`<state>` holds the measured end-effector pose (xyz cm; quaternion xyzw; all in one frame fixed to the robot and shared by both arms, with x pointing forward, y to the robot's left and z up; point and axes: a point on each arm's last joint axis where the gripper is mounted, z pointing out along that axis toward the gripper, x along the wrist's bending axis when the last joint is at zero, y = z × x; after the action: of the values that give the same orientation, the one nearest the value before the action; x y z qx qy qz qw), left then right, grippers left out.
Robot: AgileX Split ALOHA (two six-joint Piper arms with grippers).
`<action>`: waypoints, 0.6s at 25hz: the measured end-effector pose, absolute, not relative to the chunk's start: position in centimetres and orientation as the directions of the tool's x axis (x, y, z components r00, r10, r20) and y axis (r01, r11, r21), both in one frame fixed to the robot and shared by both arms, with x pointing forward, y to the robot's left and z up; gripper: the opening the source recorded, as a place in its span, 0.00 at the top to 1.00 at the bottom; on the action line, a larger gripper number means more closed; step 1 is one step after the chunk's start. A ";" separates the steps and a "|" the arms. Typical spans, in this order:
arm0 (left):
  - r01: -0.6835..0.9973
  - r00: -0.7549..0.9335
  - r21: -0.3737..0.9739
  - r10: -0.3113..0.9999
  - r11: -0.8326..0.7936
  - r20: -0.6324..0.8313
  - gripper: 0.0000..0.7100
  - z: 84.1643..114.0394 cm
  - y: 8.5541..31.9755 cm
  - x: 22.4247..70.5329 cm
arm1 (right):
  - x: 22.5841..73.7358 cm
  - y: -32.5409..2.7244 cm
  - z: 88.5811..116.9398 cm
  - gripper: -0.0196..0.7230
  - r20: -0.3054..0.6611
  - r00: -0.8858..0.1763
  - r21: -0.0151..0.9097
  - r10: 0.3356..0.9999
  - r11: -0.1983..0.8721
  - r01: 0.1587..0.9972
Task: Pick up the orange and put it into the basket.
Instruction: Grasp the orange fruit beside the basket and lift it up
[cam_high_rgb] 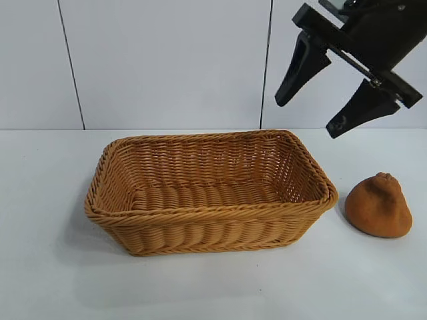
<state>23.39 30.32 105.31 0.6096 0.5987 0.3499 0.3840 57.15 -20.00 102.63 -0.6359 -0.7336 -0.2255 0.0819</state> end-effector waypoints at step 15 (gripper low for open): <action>0.455 0.040 0.891 0.999 0.015 -0.037 0.17 105.3 30.3 23.3 | 58.6 -25.4 102.9 0.24 0.026 -0.059 0.220 0.998 0.052 0.974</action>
<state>23.27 30.30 105.30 0.6079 0.5976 0.3506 0.3879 58.59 -25.45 102.93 -0.6826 -0.7222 -0.0896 -0.0666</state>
